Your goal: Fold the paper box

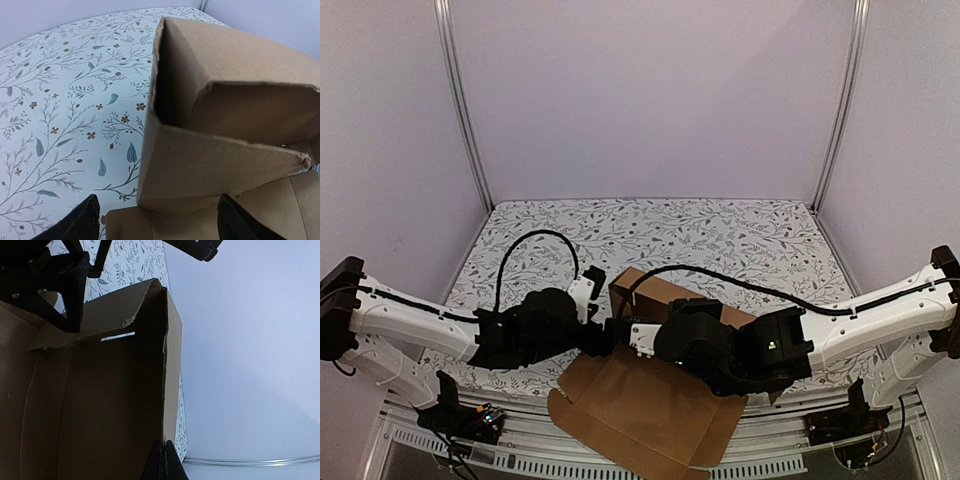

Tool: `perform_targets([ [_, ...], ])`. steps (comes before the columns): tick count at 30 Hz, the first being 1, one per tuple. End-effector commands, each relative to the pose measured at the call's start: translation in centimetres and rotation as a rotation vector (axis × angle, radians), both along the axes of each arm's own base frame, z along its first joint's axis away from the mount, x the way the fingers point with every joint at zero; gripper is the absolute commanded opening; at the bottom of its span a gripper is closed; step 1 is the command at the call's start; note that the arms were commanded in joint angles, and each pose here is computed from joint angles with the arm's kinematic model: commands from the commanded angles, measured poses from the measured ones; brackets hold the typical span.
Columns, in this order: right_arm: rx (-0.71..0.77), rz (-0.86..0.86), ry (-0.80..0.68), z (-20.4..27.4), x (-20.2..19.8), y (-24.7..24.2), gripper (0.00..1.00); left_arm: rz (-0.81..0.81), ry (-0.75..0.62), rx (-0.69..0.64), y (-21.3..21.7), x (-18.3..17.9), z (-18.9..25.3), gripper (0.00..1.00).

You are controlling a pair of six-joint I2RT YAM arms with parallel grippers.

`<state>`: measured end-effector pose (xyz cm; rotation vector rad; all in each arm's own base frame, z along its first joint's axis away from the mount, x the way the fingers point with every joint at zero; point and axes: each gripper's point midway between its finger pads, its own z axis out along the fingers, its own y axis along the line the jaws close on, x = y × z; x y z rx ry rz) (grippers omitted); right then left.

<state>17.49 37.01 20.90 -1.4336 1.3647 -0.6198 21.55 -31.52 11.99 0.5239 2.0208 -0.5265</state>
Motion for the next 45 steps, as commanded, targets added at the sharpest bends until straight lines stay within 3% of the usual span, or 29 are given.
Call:
perform_targets([
  [1, 0.034, 0.018, 0.036, -0.2, -0.1, 0.9, 0.00, -0.033, 0.028, 0.031, 0.2, -0.7, -0.7, 0.79],
  [35, 0.046, 0.039, 0.063, -1.4, 0.0, 1.3, 0.00, -0.006, 0.085, 0.034, 2.7, 1.1, 0.0, 0.67],
  [45, 0.048, 0.039, 0.068, -1.5, -0.1, 1.3, 0.00, -0.095, 0.111, 0.006, 0.6, 0.6, -0.4, 0.67],
])
